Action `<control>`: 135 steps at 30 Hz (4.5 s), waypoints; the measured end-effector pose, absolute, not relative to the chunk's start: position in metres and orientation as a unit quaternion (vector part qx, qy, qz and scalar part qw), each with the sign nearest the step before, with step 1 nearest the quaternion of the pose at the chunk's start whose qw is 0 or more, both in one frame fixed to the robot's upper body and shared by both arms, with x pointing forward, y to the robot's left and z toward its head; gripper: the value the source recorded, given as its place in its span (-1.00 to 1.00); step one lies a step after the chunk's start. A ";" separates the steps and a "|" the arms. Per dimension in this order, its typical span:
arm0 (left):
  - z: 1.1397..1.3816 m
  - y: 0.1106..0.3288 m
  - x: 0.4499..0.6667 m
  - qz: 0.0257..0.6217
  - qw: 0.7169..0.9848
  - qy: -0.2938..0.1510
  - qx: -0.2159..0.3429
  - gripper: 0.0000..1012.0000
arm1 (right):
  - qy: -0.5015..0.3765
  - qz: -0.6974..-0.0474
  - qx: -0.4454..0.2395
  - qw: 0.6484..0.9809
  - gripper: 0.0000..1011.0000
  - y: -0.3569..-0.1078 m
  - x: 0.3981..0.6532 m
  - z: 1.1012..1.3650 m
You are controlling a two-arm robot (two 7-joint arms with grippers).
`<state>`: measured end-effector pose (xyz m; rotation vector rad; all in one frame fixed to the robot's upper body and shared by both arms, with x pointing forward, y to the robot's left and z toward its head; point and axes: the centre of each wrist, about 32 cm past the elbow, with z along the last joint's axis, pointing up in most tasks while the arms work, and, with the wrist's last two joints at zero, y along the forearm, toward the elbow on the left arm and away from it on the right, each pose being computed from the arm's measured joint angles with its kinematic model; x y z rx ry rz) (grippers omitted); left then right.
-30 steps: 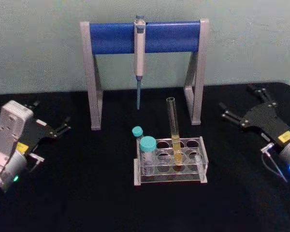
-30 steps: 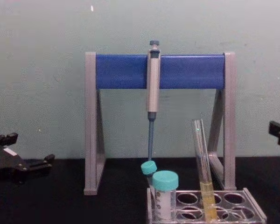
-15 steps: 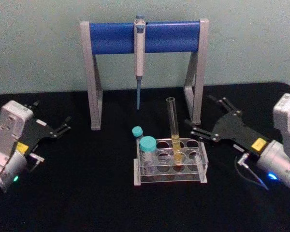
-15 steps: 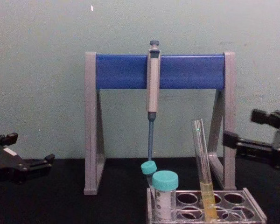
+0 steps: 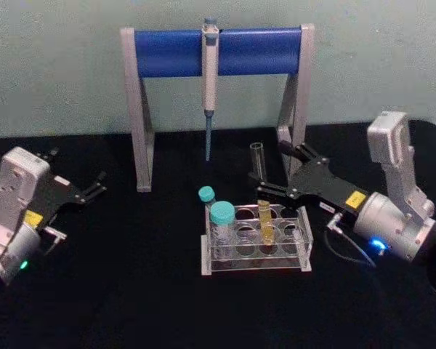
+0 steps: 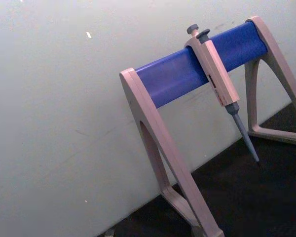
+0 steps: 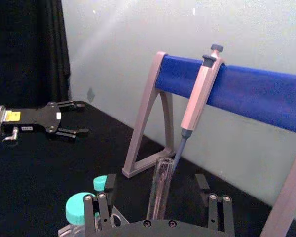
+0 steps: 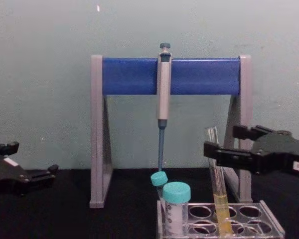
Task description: Pick up the test tube from the test tube rack, shake it, then place it back into the test tube rack.
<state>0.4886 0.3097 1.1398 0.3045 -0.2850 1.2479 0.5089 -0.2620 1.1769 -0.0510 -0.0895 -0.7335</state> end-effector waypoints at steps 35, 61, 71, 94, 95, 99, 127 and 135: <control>1.140 0.310 0.489 0.580 0.791 -0.132 0.142 0.98 | 0.025 -0.365 -0.083 0.927 0.98 -0.251 0.527 1.185; 1.140 0.310 0.489 0.580 0.791 -0.132 0.142 0.98 | 0.025 -0.368 -0.083 0.926 0.81 -0.251 0.527 1.185; 1.140 0.310 0.489 0.580 0.791 -0.132 0.141 0.98 | 0.025 -0.367 -0.083 0.926 0.28 -0.251 0.527 1.185; 1.140 0.310 0.489 0.580 0.791 -0.132 0.142 0.98 | 0.025 -0.366 -0.083 0.926 -0.55 -0.251 0.527 1.185; 1.140 0.310 0.489 0.580 0.791 -0.132 0.141 0.98 | 0.025 -0.366 -0.083 0.926 -0.55 -0.251 0.527 1.185; 1.140 0.310 0.489 0.580 0.791 -0.132 0.141 0.98 | 0.025 -0.367 -0.083 0.926 -0.55 -0.251 0.527 1.185; 1.140 0.310 0.489 0.580 0.791 -0.132 0.141 0.98 | -0.053 -0.415 0.086 0.904 -0.55 -0.271 0.509 1.223; 1.140 0.310 0.489 0.580 0.791 -0.132 0.141 0.98 | -0.075 -0.440 0.087 0.891 -0.55 -0.271 0.511 1.223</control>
